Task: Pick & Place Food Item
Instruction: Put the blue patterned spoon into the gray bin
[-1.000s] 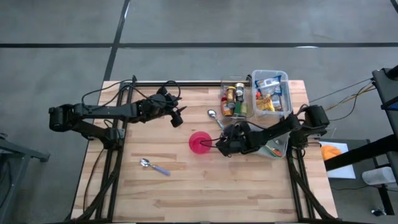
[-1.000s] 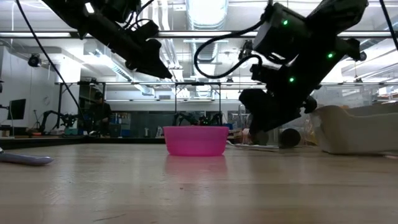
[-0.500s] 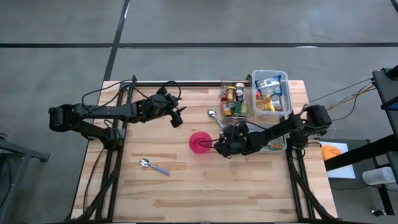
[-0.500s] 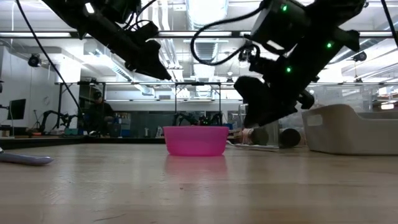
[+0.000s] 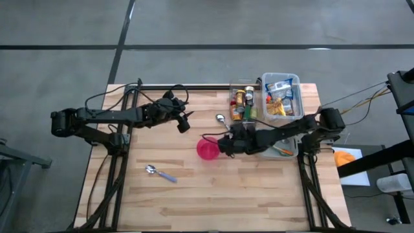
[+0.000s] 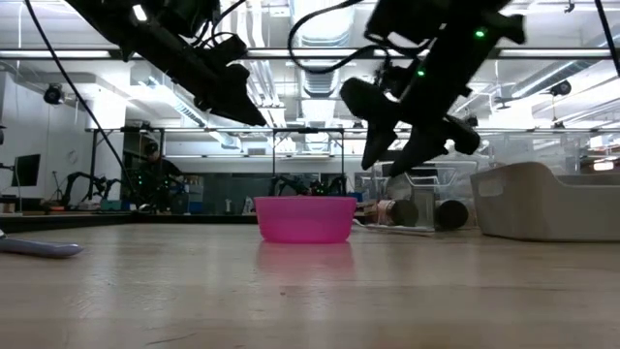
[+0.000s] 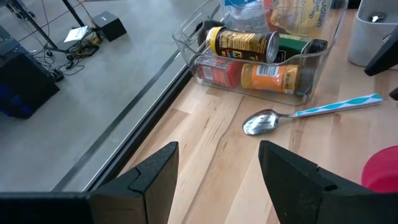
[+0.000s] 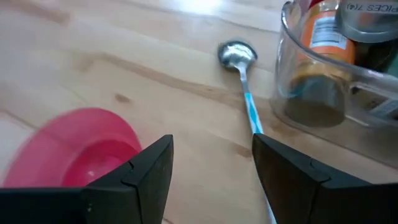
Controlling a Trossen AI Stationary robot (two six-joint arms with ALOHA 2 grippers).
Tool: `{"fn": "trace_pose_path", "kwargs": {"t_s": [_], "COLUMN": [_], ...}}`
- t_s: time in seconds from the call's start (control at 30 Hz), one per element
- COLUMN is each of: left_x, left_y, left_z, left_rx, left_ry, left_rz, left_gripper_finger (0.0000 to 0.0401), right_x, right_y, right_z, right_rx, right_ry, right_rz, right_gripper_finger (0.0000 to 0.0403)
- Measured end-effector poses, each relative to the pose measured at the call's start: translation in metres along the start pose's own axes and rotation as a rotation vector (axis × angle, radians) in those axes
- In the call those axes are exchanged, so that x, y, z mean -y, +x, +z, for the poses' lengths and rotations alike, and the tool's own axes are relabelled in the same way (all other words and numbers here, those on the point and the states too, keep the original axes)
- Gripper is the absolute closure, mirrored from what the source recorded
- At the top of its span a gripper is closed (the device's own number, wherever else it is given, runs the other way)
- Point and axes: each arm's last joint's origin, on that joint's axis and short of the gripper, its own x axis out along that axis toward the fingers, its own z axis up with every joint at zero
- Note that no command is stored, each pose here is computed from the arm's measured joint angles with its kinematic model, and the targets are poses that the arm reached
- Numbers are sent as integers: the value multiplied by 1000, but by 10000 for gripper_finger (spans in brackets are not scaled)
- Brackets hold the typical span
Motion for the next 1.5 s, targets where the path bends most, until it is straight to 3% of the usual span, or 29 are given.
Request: {"fn": "trace_pose_path", "kwargs": {"t_s": [0.2,0.6,0.87,1.2,1.5], "left_x": [0,0,0,0,0], "left_y": [0,0,0,0,0], "left_z": [0,-2,-3,-4,-4], "left_rx": [-4,-17,-32,-35,-35], "left_ry": [1,6,11,12,12], "left_rz": [0,-1,-3,-3,-3], "left_gripper_finger": [177,177,177,177,178], "right_x": [-17,-27,-18,-22,-11], "right_y": [20,63,71,53,62], "right_z": [12,-15,-26,-12,-11], "right_rx": [-61,-135,-128,-89,-152], "right_ry": [-111,-183,-197,-173,-157], "right_rz": [-112,-370,-409,-359,-372], "right_gripper_finger": [187,187,187,187,187]}}
